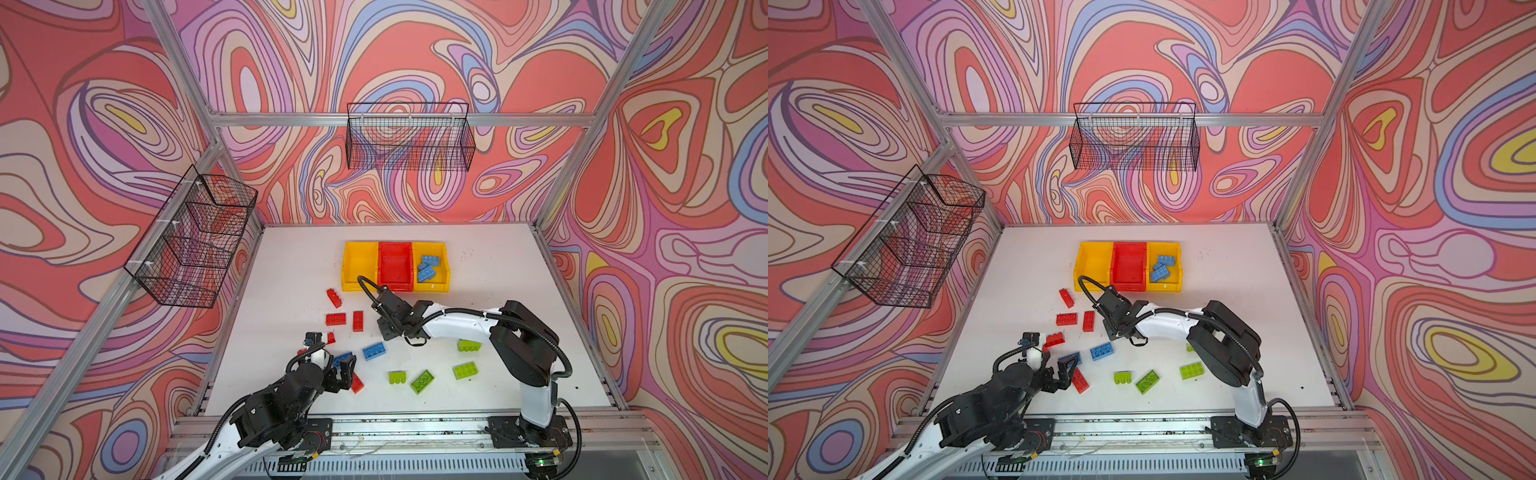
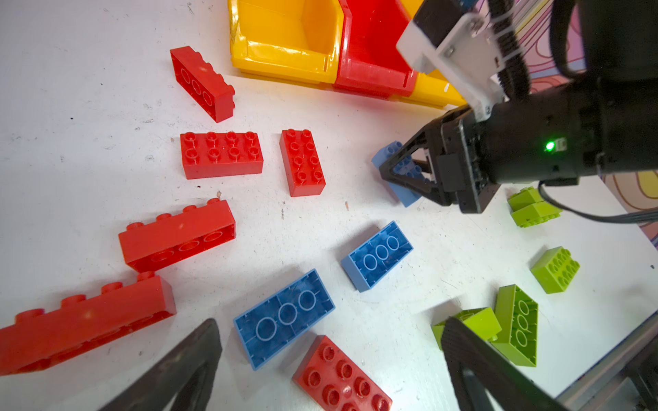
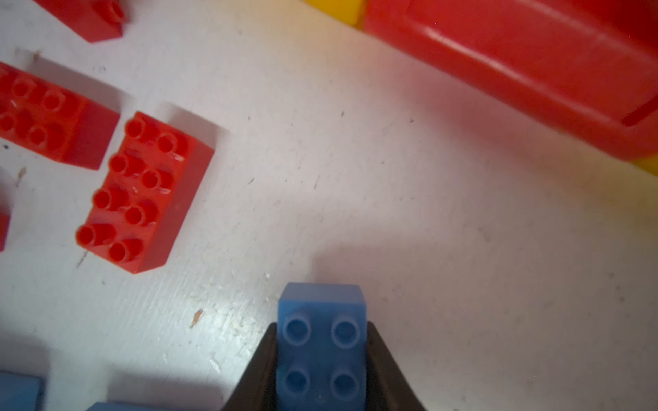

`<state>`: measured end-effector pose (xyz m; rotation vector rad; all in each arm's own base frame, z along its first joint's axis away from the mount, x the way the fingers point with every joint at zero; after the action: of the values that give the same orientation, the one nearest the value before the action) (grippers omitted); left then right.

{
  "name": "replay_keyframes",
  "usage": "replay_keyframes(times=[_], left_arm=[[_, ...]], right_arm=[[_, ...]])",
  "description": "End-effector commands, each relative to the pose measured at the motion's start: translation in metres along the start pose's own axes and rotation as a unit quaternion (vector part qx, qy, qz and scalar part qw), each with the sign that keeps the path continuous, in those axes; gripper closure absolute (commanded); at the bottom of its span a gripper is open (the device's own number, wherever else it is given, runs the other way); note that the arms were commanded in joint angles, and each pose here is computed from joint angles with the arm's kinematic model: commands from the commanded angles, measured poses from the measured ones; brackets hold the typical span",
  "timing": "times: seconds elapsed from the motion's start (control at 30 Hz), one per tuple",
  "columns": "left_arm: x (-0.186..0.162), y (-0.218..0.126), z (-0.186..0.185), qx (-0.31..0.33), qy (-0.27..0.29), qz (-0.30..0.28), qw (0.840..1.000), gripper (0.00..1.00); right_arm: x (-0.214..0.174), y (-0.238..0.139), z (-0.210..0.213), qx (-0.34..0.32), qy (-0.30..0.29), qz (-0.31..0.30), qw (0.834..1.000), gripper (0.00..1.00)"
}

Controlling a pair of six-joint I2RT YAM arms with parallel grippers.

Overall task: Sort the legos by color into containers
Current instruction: 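Carry the blue brick to the yellow bin and open the right gripper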

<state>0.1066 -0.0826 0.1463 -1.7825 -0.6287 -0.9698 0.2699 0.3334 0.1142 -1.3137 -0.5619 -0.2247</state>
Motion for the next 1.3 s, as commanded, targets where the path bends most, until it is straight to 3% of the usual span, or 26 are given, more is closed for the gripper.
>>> replay_keyframes(times=[0.0, 0.23, 0.43, 0.73, 0.9, 1.0, 1.1, 1.27], left_arm=[[0.012, -0.001, -0.006, -0.007, 0.008, -0.018, 1.000, 0.00], [0.015, 0.014, -0.018, -0.020, 0.015, -0.001, 1.000, 0.00], [0.016, 0.023, -0.025, -0.026, 0.018, 0.010, 0.999, 0.00], [0.018, 0.024, -0.025, -0.022, 0.018, 0.006, 1.000, 0.00], [0.018, 0.022, -0.022, -0.013, 0.019, 0.005, 1.000, 0.00], [0.017, 0.021, -0.020, -0.008, 0.019, 0.003, 1.000, 0.00], [0.017, 0.020, -0.019, -0.004, 0.019, -0.001, 1.000, 0.00], [0.017, 0.019, -0.017, 0.002, 0.017, -0.001, 1.000, 0.00]], right_arm=[[0.018, -0.023, -0.015, -0.017, 0.016, -0.039, 0.999, 0.78], [0.052, -0.046, -0.065, -0.047, 0.046, -0.076, 0.995, 0.78], [0.114, -0.068, -0.120, -0.066, 0.079, -0.127, 0.987, 0.77], [0.180, -0.027, -0.161, -0.088, 0.102, -0.130, 0.982, 0.74], [0.192, 0.000, -0.165, -0.086, 0.102, -0.114, 0.984, 0.71], [0.194, 0.012, -0.163, -0.081, 0.097, -0.107, 0.986, 0.52], [0.196, 0.008, -0.163, -0.083, 0.093, -0.108, 0.986, 0.26], [0.185, -0.030, -0.151, -0.049, 0.097, -0.118, 0.987, 0.12]])
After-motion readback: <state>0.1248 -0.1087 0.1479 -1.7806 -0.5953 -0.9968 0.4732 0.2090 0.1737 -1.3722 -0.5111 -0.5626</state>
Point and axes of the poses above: each gripper's point midway between its finger pads, its own y axis out along the fingers, its own z axis along the line the jaws close on, x = y × z, the point moved 8 cm from there along -y, back along the fingers, and after that the axes turned 11 degrees about y, right-handed, at the moved point
